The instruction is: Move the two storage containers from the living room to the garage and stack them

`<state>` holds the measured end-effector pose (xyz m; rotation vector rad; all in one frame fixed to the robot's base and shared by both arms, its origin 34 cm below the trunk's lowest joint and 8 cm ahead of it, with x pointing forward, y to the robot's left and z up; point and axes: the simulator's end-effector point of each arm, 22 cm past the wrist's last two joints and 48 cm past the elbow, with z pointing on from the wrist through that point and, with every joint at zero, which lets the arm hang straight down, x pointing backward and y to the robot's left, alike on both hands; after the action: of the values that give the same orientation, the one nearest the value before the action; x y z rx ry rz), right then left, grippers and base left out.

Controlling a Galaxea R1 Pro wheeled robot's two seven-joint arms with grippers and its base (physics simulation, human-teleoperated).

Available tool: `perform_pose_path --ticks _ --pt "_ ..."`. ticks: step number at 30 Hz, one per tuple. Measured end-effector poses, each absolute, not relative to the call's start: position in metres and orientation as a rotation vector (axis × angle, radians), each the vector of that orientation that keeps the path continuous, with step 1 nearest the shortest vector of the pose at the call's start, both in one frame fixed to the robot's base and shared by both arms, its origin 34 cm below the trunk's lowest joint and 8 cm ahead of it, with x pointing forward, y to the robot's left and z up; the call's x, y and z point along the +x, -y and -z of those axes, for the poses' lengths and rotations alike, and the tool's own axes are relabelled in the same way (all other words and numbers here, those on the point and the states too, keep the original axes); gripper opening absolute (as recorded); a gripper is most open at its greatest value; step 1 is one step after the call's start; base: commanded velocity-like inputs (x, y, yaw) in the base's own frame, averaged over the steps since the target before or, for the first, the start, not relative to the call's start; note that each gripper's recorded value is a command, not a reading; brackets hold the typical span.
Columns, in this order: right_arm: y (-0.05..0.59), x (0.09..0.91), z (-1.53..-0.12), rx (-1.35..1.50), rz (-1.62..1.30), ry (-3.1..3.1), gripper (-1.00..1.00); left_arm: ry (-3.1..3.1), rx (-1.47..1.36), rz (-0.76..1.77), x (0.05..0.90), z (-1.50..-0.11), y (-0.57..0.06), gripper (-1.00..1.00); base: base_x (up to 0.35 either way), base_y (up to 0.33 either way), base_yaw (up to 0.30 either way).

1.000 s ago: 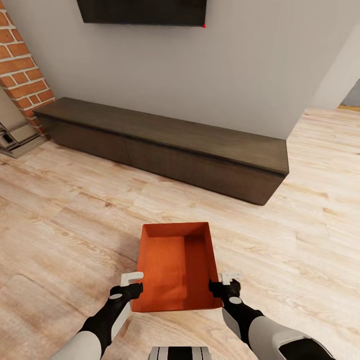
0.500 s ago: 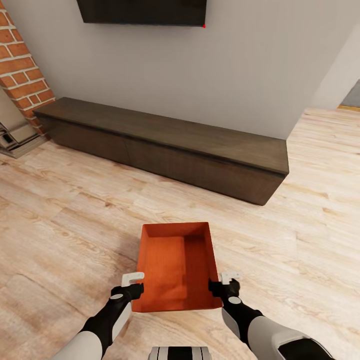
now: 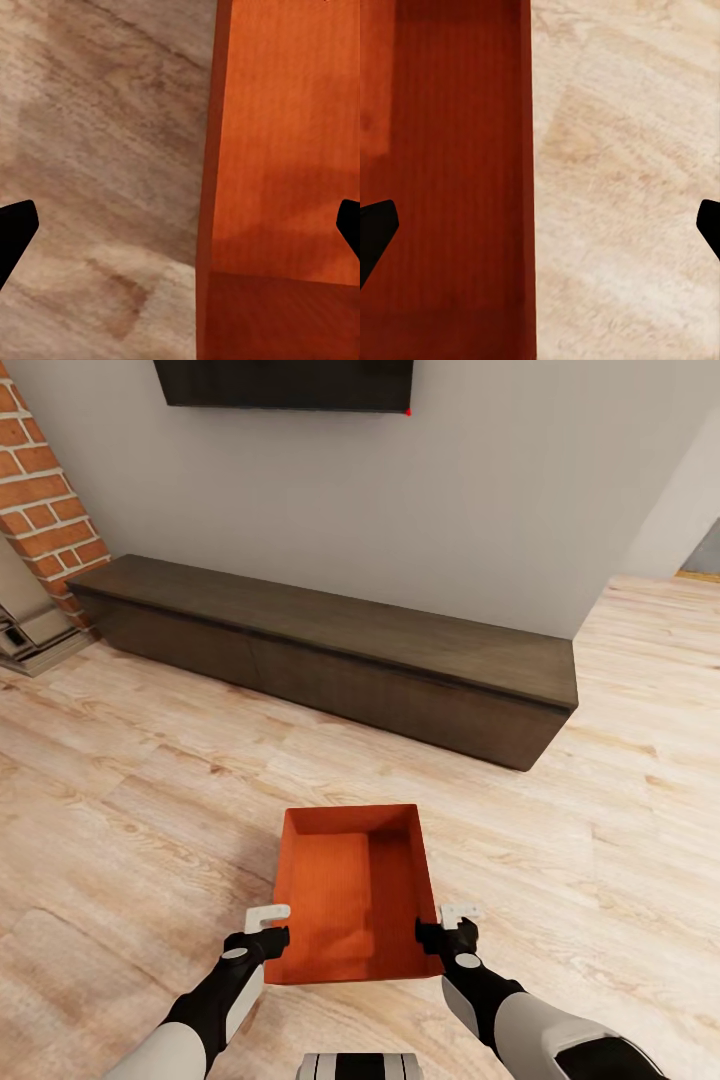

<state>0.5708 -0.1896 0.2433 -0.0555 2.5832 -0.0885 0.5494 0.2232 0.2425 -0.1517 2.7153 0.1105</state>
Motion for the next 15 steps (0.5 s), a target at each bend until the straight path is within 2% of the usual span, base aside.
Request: perform_pose_path --ticks 15 --pt "0.1819 0.5701 -0.2432 -0.065 0.063 -2.585 1.0 -2.717 -0.15 -0.11 0.5487 -0.2421 -0.2227 1.0 0.0 0.0 0.0"
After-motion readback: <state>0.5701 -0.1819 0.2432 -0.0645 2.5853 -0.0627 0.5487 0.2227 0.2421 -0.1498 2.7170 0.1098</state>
